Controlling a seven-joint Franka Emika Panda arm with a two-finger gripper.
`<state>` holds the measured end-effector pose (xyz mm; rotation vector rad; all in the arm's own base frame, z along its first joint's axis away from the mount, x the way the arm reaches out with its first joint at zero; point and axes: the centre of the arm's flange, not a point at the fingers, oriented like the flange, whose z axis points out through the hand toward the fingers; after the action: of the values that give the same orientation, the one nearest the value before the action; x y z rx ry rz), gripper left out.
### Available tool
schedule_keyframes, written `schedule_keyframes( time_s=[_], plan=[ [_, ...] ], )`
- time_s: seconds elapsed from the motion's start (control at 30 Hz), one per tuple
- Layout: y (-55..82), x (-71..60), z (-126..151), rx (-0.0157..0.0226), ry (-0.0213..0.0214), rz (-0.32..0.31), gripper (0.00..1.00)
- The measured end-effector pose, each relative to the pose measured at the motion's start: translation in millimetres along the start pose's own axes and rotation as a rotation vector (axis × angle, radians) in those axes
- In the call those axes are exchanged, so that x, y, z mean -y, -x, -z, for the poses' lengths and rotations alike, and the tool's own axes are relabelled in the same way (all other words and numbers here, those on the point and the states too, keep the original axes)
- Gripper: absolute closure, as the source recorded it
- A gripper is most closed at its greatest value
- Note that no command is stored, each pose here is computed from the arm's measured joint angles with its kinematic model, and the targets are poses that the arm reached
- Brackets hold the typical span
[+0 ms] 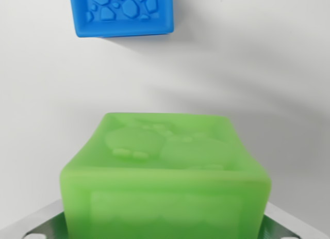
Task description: Stack cube
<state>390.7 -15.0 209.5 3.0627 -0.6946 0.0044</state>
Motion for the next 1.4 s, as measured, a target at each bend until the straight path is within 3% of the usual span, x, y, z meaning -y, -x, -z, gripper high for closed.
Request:
schedule_keyframes(
  time_s=[0.17,0.3,0.43,0.47,0.53,0.63,0.83,1.07,1.4],
  plan=[
    [0.0,-0.2,15.5,-0.0022,-0.0005,0.000,1.00],
    [0.3,-0.2,28.7,-0.0017,0.0001,0.001,1.00],
    [-0.5,1.0,36.7,-0.0061,-0.0017,0.002,1.00],
    [-1.4,2.6,36.4,-0.0053,-0.0015,0.005,1.00],
    [-3.2,6.1,33.3,0.0005,0.0008,0.010,1.00],
    [-5.6,10.7,30.5,0.0047,0.0024,0.016,1.00],
    [-11.4,21.1,30.8,-0.0003,-0.0002,0.025,1.00],
    [-17.5,32.2,27.9,0.0012,-0.0004,0.034,1.00],
    [-27.5,50.1,25.5,0.0003,-0.0028,0.047,1.00]
  ],
)
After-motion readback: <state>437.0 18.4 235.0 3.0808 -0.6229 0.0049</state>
